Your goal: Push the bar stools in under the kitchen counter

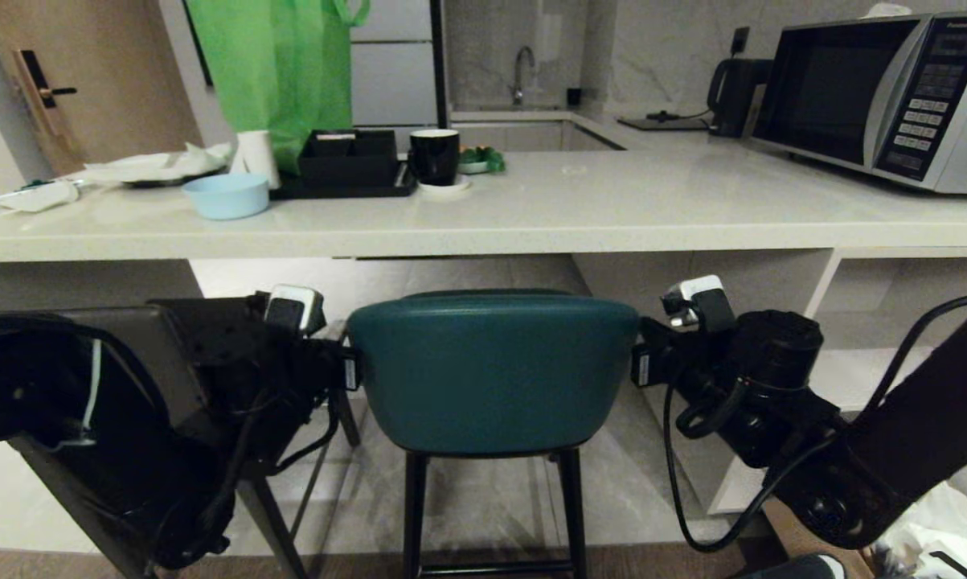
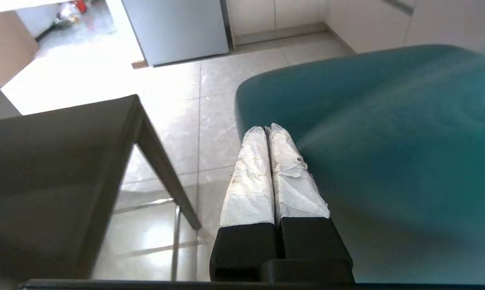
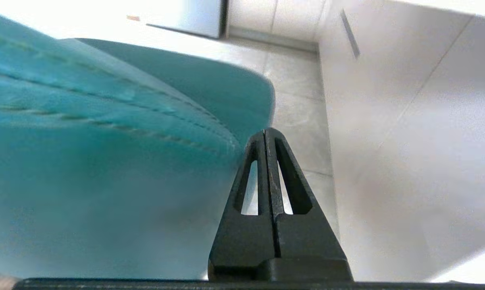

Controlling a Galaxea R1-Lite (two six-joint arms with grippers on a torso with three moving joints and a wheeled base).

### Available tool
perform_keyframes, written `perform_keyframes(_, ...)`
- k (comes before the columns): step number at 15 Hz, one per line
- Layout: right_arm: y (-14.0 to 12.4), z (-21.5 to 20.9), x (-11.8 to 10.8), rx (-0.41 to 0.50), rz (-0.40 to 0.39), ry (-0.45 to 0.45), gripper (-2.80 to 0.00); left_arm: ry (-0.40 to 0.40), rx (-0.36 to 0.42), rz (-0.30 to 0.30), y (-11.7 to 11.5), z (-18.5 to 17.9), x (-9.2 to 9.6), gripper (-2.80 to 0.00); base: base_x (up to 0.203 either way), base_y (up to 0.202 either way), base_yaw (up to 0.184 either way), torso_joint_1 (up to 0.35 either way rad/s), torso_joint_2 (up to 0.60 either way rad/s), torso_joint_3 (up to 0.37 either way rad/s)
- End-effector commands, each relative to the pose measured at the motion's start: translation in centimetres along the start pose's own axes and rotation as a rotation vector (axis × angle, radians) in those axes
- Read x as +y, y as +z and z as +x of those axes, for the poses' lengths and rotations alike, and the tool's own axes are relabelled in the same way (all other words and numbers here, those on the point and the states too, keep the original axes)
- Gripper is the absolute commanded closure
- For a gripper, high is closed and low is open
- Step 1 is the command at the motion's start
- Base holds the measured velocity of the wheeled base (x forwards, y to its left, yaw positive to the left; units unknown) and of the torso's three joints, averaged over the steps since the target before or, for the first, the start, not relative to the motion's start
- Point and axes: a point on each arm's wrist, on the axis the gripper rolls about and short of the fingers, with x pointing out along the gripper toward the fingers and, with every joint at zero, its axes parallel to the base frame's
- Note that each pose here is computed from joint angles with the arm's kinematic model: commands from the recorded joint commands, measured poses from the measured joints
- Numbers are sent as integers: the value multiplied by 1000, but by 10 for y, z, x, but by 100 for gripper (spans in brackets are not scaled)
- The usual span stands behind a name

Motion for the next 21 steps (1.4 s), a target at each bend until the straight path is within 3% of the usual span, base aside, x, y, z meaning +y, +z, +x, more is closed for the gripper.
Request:
perform_keyframes(1,16,-16,-28,-27,10,-86,0,51,-7,-7,4,-17,17,0,0,0,0,0,0,0)
perform_keyframes(3,19,-35,-49,-20,12,-144,0,78,48,-4,-5,-40,32,0,0,0,0,0,0,0)
perform_keyframes(7,37,-75,-53,-37,10,-146,0,96,6,-16,14,-76,41,0,0,0,0,0,0,0)
perform_keyframes(11,81,-125,-62,-131,-16,-162,0,144,-117,-42,53,-123,53,0,0,0,0,0,0,0)
perform_keyframes(14,109,-169,-74,-205,-44,-200,0,187,-136,-53,83,-169,65,0,0,0,0,0,0,0)
perform_keyframes(17,117,-212,-90,-235,-53,-285,0,289,-160,-86,104,-215,82,0,0,0,0,0,0,0)
perform_keyframes(19,118,-240,-97,-259,-54,-347,0,384,-241,-109,116,-244,92,0,0,0,0,0,0,0)
perform_keyframes(21,116,-274,-99,-280,-55,-388,0,430,-310,-119,121,-270,95,0,0,0,0,0,0,0)
